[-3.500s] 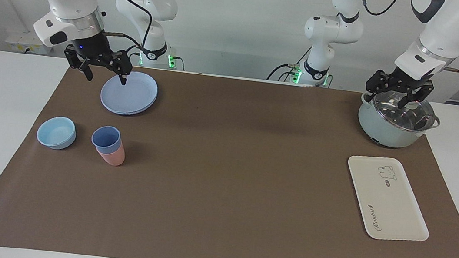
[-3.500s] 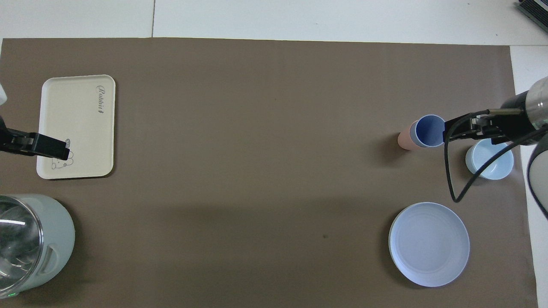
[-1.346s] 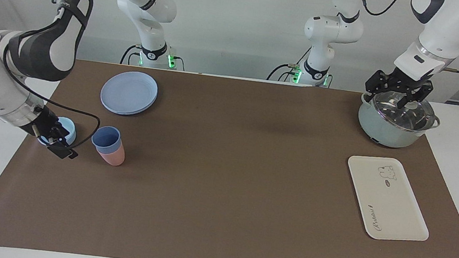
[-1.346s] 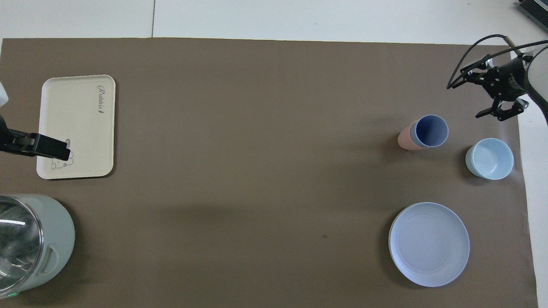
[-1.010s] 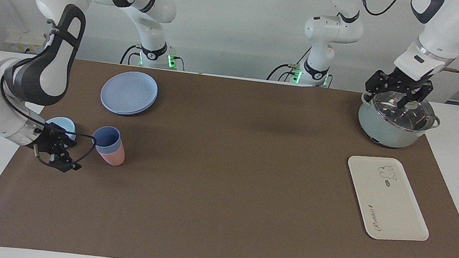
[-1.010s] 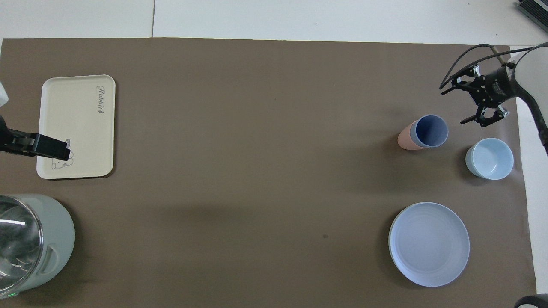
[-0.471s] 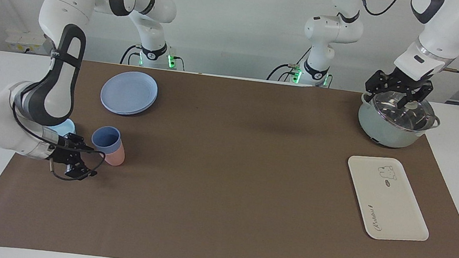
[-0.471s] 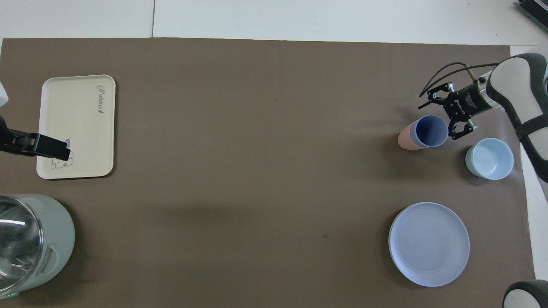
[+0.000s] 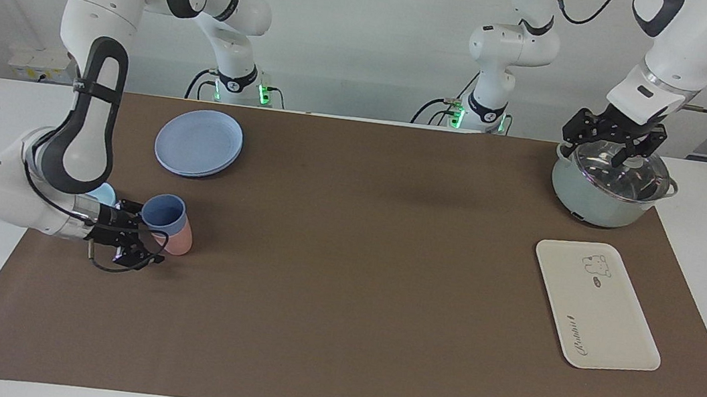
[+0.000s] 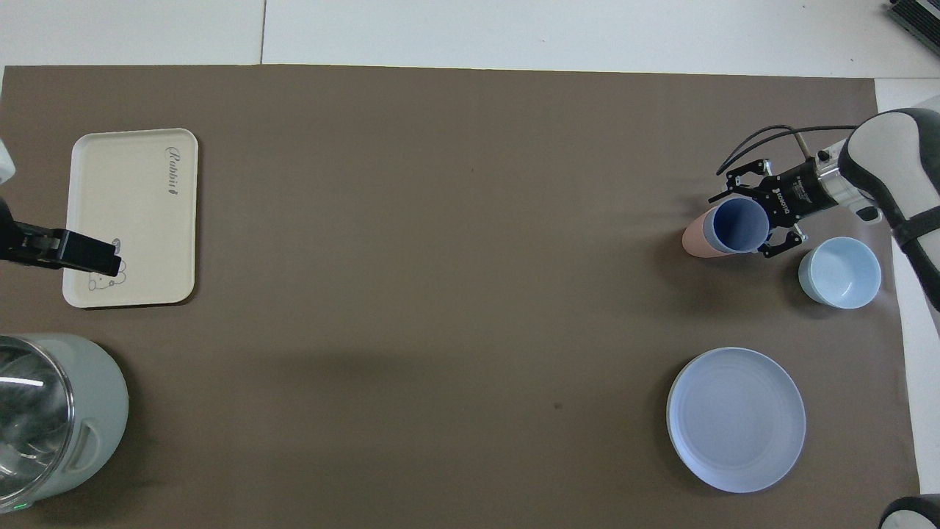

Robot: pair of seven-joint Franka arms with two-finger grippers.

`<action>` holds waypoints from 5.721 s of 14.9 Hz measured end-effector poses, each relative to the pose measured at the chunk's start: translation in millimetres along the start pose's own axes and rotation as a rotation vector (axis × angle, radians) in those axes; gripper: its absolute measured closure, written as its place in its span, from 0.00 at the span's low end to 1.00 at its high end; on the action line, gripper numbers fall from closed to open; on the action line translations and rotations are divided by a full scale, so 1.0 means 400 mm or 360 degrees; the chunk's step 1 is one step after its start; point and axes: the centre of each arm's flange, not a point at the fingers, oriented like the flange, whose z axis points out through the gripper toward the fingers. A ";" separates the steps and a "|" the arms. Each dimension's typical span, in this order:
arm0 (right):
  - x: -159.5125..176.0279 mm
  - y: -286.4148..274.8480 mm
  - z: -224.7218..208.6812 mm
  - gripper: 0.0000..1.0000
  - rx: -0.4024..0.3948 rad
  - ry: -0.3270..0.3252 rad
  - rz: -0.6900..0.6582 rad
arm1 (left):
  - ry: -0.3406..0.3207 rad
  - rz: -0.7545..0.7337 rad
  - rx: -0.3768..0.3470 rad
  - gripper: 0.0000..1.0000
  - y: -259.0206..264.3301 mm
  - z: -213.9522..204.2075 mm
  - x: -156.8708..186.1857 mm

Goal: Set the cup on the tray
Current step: 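Grasp the nested cups with the right gripper and lift them, then carry the cups toward the table center while the left gripper approaches, then grasp the inner blue cup rim with the left gripper, then pull the blue cup out with the left gripper while the right holds, then lower the blue cup onto the tray while the right gripper lowers pink cup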

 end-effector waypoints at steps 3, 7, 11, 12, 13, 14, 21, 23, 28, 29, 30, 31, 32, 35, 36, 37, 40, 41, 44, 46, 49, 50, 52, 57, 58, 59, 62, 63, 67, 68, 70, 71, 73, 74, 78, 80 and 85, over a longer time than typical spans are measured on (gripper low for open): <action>0.009 0.024 0.003 0.03 0.0023 -0.0051 0.0037 | -0.0001 0.0014 0.0001 0.00 0.012 0.000 0.001; -0.004 0.023 0.014 0.03 0.0060 -0.0116 0.0052 | -0.0001 0.0017 0.0001 0.00 0.014 0.000 0.002; -0.012 0.028 0.045 0.03 0.0108 -0.0193 0.0090 | -0.0001 0.0017 0.0001 0.00 0.014 0.000 0.002; -0.015 0.029 0.054 0.04 0.0119 -0.0206 0.0099 | -0.0001 0.0017 0.0001 0.00 0.014 0.000 0.002; -0.021 0.028 0.062 0.07 0.0125 -0.0223 0.0101 | -0.0001 0.0017 0.0001 0.00 0.014 0.000 0.002; -0.030 0.026 0.068 0.17 0.0132 -0.0247 0.0102 | -0.0001 0.0017 0.0001 0.00 0.014 0.000 0.002; -0.192 -0.005 0.095 0.21 0.0146 -0.0364 0.0022 | 0.0003 0.0017 0.0001 0.00 0.014 0.000 0.002; -0.304 -0.021 0.090 0.21 0.0134 -0.0329 -0.0059 | 0.0013 0.0005 -0.0002 0.00 0.014 -0.001 0.004; -0.526 -0.042 0.100 0.21 0.0153 -0.0310 -0.0040 | 0.0120 -0.0325 -0.0244 0.00 0.083 -0.020 0.029; -0.559 -0.050 0.103 0.21 0.0161 -0.0310 -0.0022 | 0.0141 -0.0418 -0.0295 0.00 0.120 -0.026 0.036; -0.594 -0.059 0.108 0.21 0.0174 -0.0300 0.0001 | 0.0178 -0.0506 -0.0337 0.00 0.164 -0.034 0.047; -0.639 -0.070 0.116 0.21 0.0186 -0.0283 0.0023 | 0.0222 -0.0578 -0.0373 0.00 0.228 -0.042 0.057; -0.678 -0.078 0.126 0.21 0.0194 -0.0271 0.0035 | 0.0249 -0.0634 -0.0399 0.00 0.296 -0.044 0.062; -0.758 -0.091 0.152 0.21 0.0213 -0.0326 0.0039 | 0.0311 -0.0772 -0.0493 0.00 0.509 -0.029 0.054; -0.769 -0.093 0.157 0.21 0.0214 -0.0340 0.0035 | 0.0342 -0.0805 -0.0533 0.00 0.568 -0.019 0.049; -0.779 -0.095 0.162 0.21 0.0217 -0.0348 0.0035 | 0.0378 -0.0834 -0.0576 0.00 0.619 -0.007 0.043; -0.836 -0.112 0.189 0.21 0.0258 -0.0322 0.0088 | 0.0484 -0.0905 -0.0709 0.00 0.729 0.024 0.025; -0.860 -0.115 0.199 0.21 0.0266 -0.0313 0.0096 | 0.0507 -0.0913 -0.0746 0.00 0.761 0.029 0.016; -0.892 -0.118 0.211 0.21 0.0268 -0.0307 0.0096 | 0.0533 -0.0905 -0.0792 0.01 0.809 0.045 0.006; -0.899 -0.118 0.216 0.21 0.0264 -0.0307 0.0089 | 0.0511 -0.0895 -0.0778 0.04 0.824 0.070 0.009; -0.900 -0.118 0.217 0.21 0.0264 -0.0307 0.0089 | 0.0486 -0.0875 -0.0755 0.10 0.854 0.117 0.021; -0.900 -0.118 0.217 0.21 0.0264 -0.0307 0.0089 | 0.0484 -0.0869 -0.0755 0.10 0.865 0.134 0.028; -0.900 -0.118 0.217 0.21 0.0264 -0.0307 0.0089 | 0.0487 -0.0864 -0.0739 0.12 0.878 0.173 0.049; -0.900 -0.118 0.217 0.21 0.0264 -0.0307 0.0089 | 0.0493 -0.0869 -0.0731 0.34 0.884 0.197 0.073; -0.900 -0.118 0.216 0.21 0.0264 -0.0307 0.0089 | 0.0495 -0.0874 -0.0735 0.47 0.884 0.194 0.074; -0.899 -0.118 0.216 0.21 0.0265 -0.0307 0.0090 | 0.0498 -0.0876 -0.0738 0.59 0.884 0.191 0.074; -0.890 -0.121 0.209 0.21 0.0288 -0.0297 0.0099 | 0.0504 -0.0873 -0.0741 0.89 0.885 0.186 0.074; -0.885 -0.121 0.205 0.21 0.0294 -0.0296 0.0104 | 0.0506 -0.0872 -0.0744 0.91 0.888 0.185 0.073; -0.877 -0.122 0.192 0.21 0.0308 -0.0292 0.0111 | 0.0485 -0.0896 -0.0746 0.95 0.891 0.140 0.073; -0.878 -0.121 0.191 0.21 0.0308 -0.0293 0.0109 | 0.0475 -0.0901 -0.0742 0.95 0.886 0.111 0.074; -0.878 -0.121 0.190 0.21 0.0309 -0.0293 0.0109 | 0.0450 -0.0907 -0.0716 0.95 0.865 0.045 0.073; -0.874 -0.121 0.187 0.21 0.0313 -0.0294 0.0114 | 0.0452 -0.0908 -0.0679 0.95 0.843 0.007 0.072; -0.852 -0.121 0.169 0.21 0.0341 -0.0318 0.0147 | 0.0449 -0.0933 -0.0600 0.95 0.783 -0.057 0.068; -0.826 -0.120 0.152 0.21 0.0361 -0.0332 0.0178 | 0.0446 -0.0952 -0.0558 0.95 0.740 -0.083 0.066; -0.651 -0.087 0.077 0.21 0.0373 -0.0387 0.0348 | 0.0457 -0.0917 -0.0439 0.95 0.540 -0.116 0.084; -0.553 -0.068 0.059 0.21 0.0386 -0.0402 0.0436 | 0.0469 -0.0902 -0.0378 0.95 0.389 -0.093 0.111; -0.300 -0.007 0.052 0.21 0.0424 -0.0427 0.0456 | 0.0481 -0.0827 -0.0249 0.95 -0.050 0.075 0.087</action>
